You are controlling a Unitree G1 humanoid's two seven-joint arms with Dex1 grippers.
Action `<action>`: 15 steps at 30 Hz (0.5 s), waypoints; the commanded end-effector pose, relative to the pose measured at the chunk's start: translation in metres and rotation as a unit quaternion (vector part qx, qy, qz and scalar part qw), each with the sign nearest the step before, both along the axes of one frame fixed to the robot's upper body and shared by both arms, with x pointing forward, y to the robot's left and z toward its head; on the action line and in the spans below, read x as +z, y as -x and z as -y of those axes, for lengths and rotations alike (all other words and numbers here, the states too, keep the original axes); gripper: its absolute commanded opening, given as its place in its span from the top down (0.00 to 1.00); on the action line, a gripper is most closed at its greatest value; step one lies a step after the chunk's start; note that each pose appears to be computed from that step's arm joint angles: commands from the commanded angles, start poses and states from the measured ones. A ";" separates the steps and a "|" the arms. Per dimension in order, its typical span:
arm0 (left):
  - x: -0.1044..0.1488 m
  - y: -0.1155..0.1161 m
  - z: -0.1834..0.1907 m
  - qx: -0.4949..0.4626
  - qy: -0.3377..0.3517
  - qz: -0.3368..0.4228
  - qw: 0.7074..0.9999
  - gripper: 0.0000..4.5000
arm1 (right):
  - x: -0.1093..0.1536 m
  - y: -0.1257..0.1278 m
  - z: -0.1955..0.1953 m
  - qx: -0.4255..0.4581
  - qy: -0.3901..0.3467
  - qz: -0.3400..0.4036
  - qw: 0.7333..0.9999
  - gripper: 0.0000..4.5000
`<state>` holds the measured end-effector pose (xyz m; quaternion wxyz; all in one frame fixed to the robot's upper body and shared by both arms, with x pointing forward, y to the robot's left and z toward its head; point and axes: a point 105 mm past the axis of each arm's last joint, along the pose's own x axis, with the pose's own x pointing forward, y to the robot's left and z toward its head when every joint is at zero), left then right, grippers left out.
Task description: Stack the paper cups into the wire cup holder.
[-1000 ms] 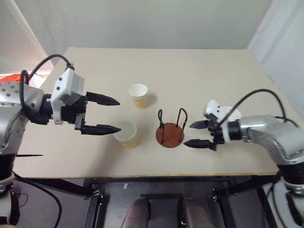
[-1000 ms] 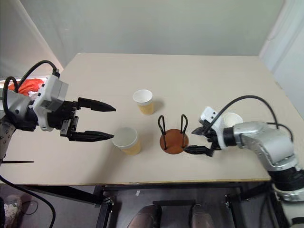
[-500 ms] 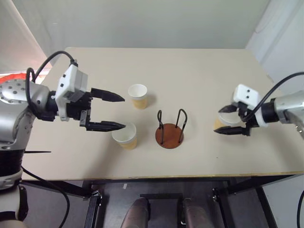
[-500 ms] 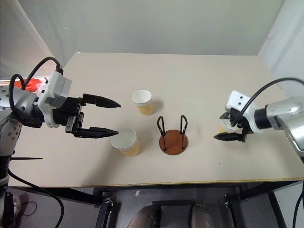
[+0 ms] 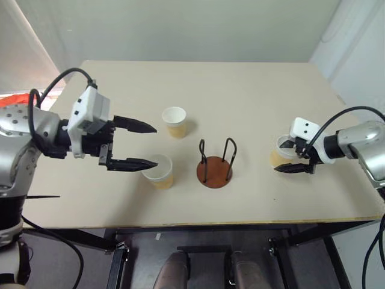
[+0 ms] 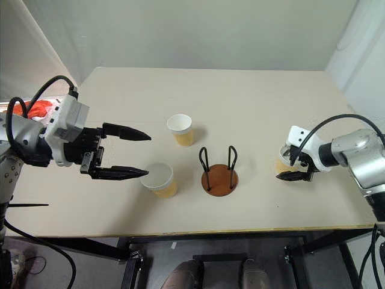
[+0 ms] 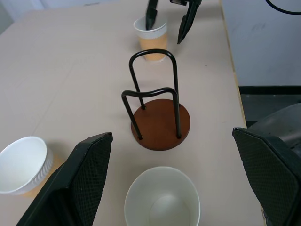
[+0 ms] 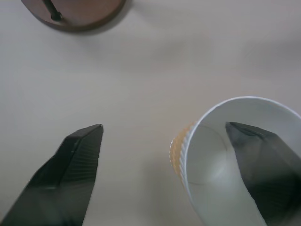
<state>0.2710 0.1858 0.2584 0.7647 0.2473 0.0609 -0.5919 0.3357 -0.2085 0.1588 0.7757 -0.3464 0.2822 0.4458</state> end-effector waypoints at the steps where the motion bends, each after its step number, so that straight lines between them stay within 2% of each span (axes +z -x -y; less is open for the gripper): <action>1: 0.012 0.005 0.001 -0.002 -0.002 0.024 1.000 0.00 | 0.005 -0.007 0.000 0.010 0.030 0.026 0.999 0.37; 5: 0.011 0.005 0.001 0.000 -0.002 0.023 1.000 0.00 | 0.003 -0.009 -0.001 0.016 0.032 0.027 0.999 0.68; 9: 0.012 0.004 0.001 0.002 0.001 0.024 1.000 0.00 | 0.017 -0.009 -0.005 0.026 0.012 0.033 0.999 1.00; 12: 0.014 0.004 0.001 0.003 0.006 0.028 1.000 0.00 | 0.038 -0.004 -0.013 0.055 -0.017 0.043 0.997 1.00; 15: 0.018 0.003 -0.003 0.008 0.007 0.034 0.999 0.00 | 0.086 0.006 -0.040 0.117 -0.086 0.074 0.987 1.00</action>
